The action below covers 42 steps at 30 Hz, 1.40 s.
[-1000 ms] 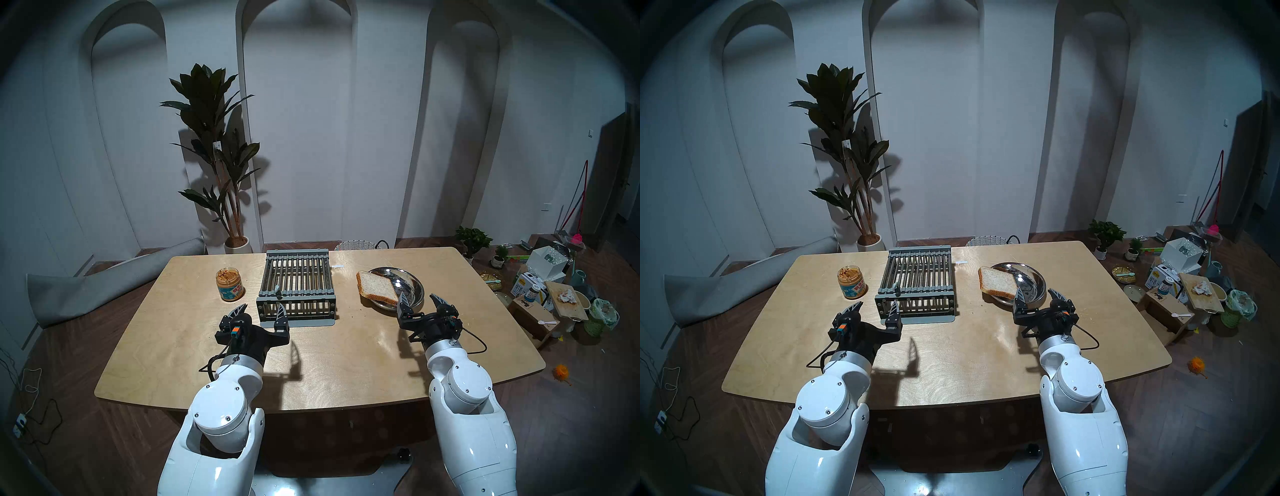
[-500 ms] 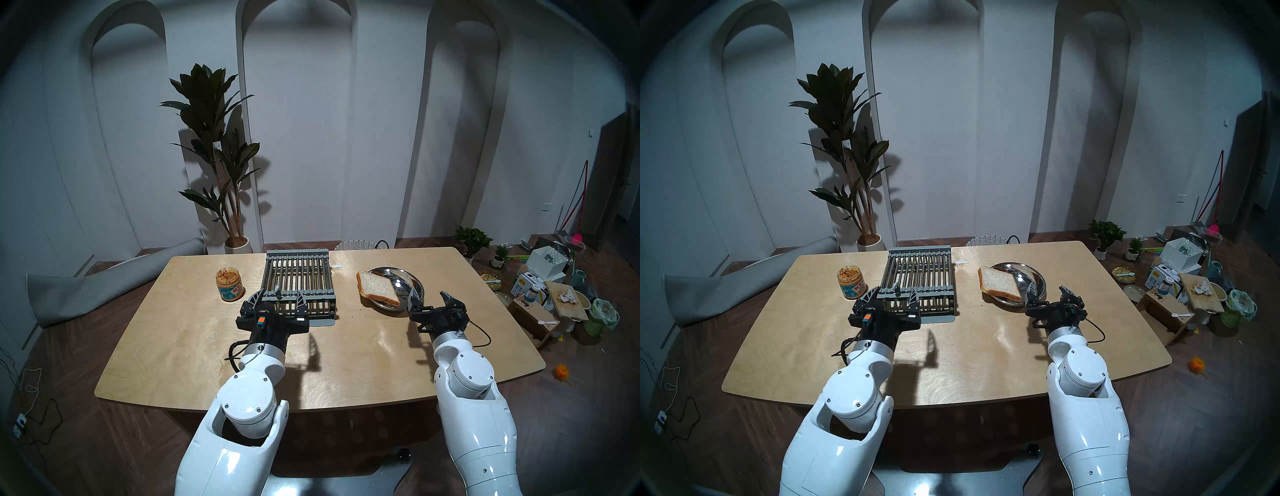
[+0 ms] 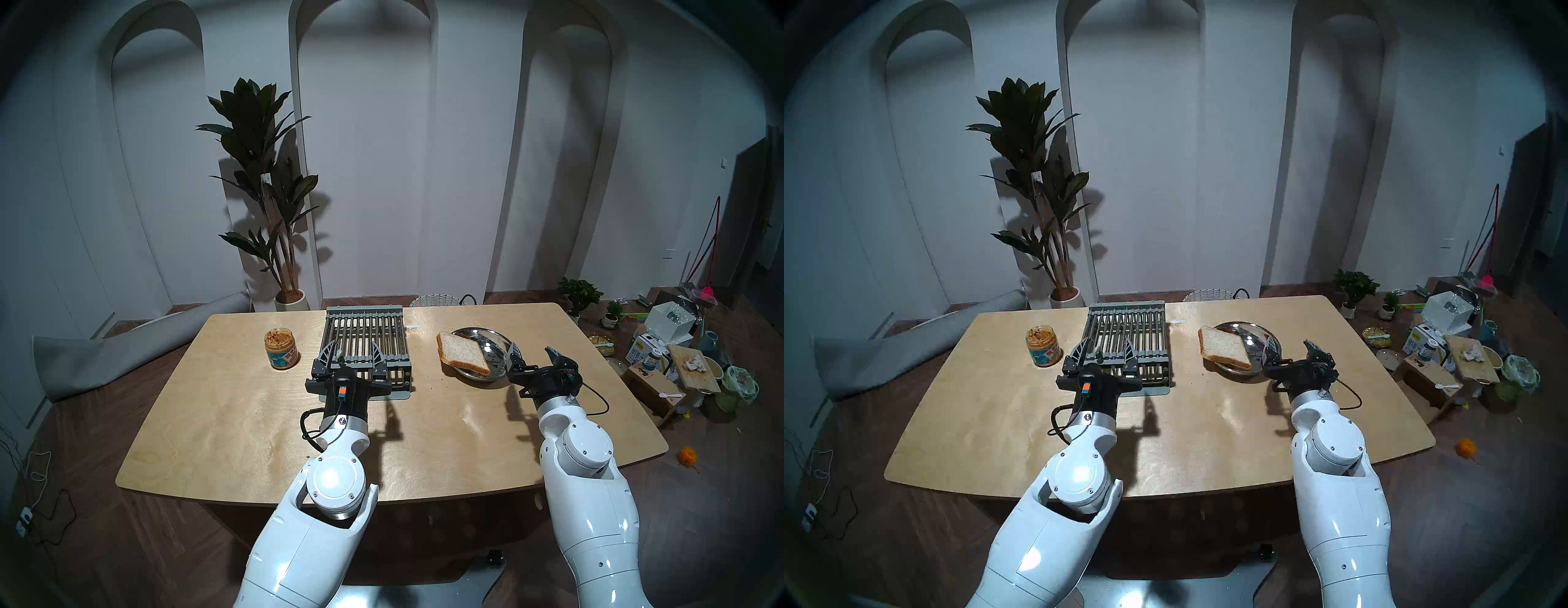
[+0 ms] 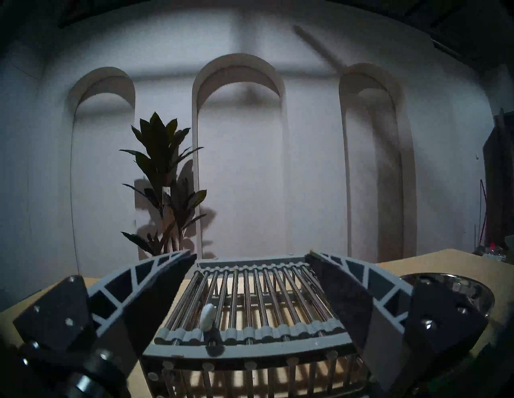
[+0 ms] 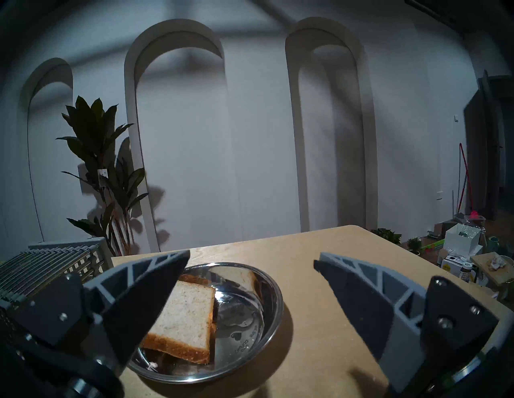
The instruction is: Spread peanut butter over the slice of bread with the knife
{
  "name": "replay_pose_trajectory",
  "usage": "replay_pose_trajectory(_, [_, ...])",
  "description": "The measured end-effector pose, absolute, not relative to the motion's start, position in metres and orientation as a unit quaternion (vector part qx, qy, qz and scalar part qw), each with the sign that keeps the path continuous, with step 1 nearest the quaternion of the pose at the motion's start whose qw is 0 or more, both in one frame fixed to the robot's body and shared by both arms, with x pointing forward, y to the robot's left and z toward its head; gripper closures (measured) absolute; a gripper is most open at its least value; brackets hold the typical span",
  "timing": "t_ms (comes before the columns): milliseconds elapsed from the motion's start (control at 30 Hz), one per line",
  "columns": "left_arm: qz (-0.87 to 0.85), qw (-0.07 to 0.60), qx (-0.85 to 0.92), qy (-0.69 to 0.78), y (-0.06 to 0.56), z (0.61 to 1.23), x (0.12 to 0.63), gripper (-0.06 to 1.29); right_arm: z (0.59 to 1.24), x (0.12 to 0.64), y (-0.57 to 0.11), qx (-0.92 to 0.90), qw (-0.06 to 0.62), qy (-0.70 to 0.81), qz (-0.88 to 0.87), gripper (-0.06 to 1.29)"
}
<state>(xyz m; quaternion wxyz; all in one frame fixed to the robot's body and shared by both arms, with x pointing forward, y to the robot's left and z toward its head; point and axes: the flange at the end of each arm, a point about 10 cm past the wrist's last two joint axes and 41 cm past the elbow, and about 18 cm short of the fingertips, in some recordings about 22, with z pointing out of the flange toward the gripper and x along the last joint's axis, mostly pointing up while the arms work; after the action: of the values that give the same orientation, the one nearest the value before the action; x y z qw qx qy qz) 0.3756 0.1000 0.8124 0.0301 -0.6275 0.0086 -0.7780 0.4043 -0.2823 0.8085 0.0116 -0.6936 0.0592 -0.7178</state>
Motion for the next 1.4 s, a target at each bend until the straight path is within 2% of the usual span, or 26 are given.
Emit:
replay_pose_trajectory(467, [-0.791,0.071,-0.607,-0.037,0.101,0.792,0.405,0.14,0.821,0.413,-0.300,-0.681,0.007,0.068,-0.729,0.00])
replay_pose_trajectory(533, [-0.792,0.071,-0.605,-0.050,0.100,0.791,0.408,0.24,0.823,0.414,-0.302,-0.678,0.008,0.071,-0.731,0.00])
replay_pose_trajectory(633, [-0.792,0.069,-0.603,-0.062,0.100,0.791,0.411,0.30,0.825,0.415,-0.304,-0.676,0.008,0.075,-0.733,0.00])
replay_pose_trajectory(700, [-0.790,0.068,-0.605,-0.072,0.100,0.788,0.413,0.49,0.826,0.415,-0.305,-0.675,0.009,0.079,-0.734,0.00])
replay_pose_trajectory(900, [-0.787,0.067,-0.607,-0.089,0.100,0.784,0.417,0.53,0.829,0.416,-0.307,-0.672,0.010,0.084,-0.736,0.00])
replay_pose_trajectory(967, [-0.787,0.067,-0.607,-0.093,0.100,0.785,0.417,0.51,0.829,0.416,-0.307,-0.671,0.011,0.085,-0.737,0.00])
replay_pose_trajectory(1067, [-0.787,0.066,-0.606,-0.099,0.102,0.785,0.419,0.34,0.830,0.417,-0.306,-0.670,0.011,0.088,-0.737,0.00])
replay_pose_trajectory(1100, [-0.787,0.065,-0.605,-0.101,0.102,0.786,0.419,0.20,0.830,0.417,-0.306,-0.670,0.011,0.088,-0.737,0.00])
replay_pose_trajectory(1167, [-0.786,0.063,-0.606,-0.105,0.103,0.785,0.420,0.03,0.830,0.417,-0.305,-0.669,0.011,0.089,-0.737,0.00])
replay_pose_trajectory(1400, [-0.779,0.041,-0.615,-0.115,0.105,0.782,0.425,0.02,0.832,0.419,-0.302,-0.668,0.013,0.092,-0.739,0.00])
